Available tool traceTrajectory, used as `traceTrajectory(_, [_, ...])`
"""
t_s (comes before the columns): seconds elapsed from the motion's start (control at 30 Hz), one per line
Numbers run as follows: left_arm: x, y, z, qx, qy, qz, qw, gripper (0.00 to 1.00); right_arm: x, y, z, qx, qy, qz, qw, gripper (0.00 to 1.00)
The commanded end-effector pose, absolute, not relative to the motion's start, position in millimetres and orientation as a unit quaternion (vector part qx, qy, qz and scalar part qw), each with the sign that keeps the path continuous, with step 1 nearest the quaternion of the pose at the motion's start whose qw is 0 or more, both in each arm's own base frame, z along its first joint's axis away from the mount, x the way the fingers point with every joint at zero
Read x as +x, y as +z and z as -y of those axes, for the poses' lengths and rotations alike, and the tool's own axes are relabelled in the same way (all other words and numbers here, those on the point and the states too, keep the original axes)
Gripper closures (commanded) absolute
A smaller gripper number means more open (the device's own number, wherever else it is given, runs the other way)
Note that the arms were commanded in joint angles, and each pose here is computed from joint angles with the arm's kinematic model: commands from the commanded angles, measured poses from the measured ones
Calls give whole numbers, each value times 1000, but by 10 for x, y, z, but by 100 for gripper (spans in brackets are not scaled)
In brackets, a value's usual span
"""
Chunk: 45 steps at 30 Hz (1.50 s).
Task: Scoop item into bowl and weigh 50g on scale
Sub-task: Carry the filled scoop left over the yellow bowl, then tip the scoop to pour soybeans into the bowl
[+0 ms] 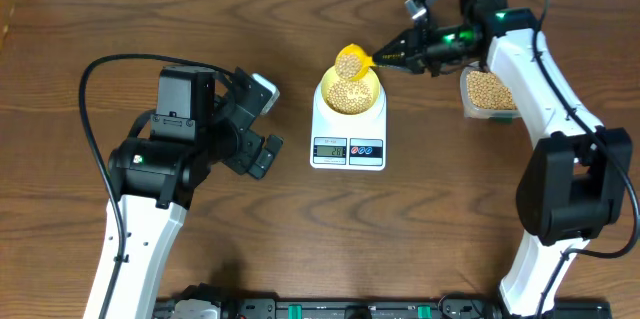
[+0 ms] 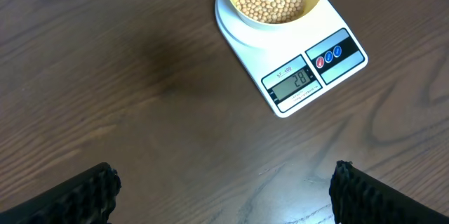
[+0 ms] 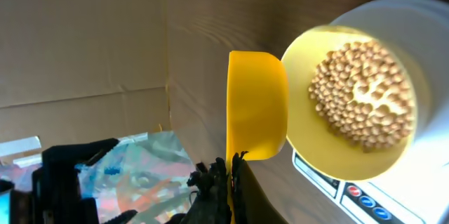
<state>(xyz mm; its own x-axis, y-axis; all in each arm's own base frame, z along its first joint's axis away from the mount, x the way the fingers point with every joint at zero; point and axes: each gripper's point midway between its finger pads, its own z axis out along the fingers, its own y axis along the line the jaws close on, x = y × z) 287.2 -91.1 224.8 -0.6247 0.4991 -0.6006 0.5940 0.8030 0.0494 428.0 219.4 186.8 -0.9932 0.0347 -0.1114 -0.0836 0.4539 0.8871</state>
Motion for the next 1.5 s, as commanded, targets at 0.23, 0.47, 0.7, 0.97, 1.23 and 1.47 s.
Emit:
traceTrajectory(0.23, [2866,2235,923,310,-82,-896,306,2,4368,1570,-2167,20,444,-893,66,99])
traceTrajectory(0.47, [2866,2235,923,310,-82,-896,306,2,4381,1648,-2312,-32,418,-902,99,99])
traceTrajectory(0.7, [2866,2235,923,310,-82,-896,306,2,4354,1873,-2261,-48,384,-916,105,99])
traceTrajectory(0.97, [2866,2235,923,310,-82,-896,306,2,4279,1987,-2191,-65,343,-931,107,99])
traceTrajectory(1.23, [2866,2235,923,310,-82,-896,306,3,4185,1861,-2177,-70,289,-950,97,99])
traceTrajectory(1.47, [2866,2235,923,310,-82,-896,306,2,4210,1791,-2170,-86,243,-960,115,99])
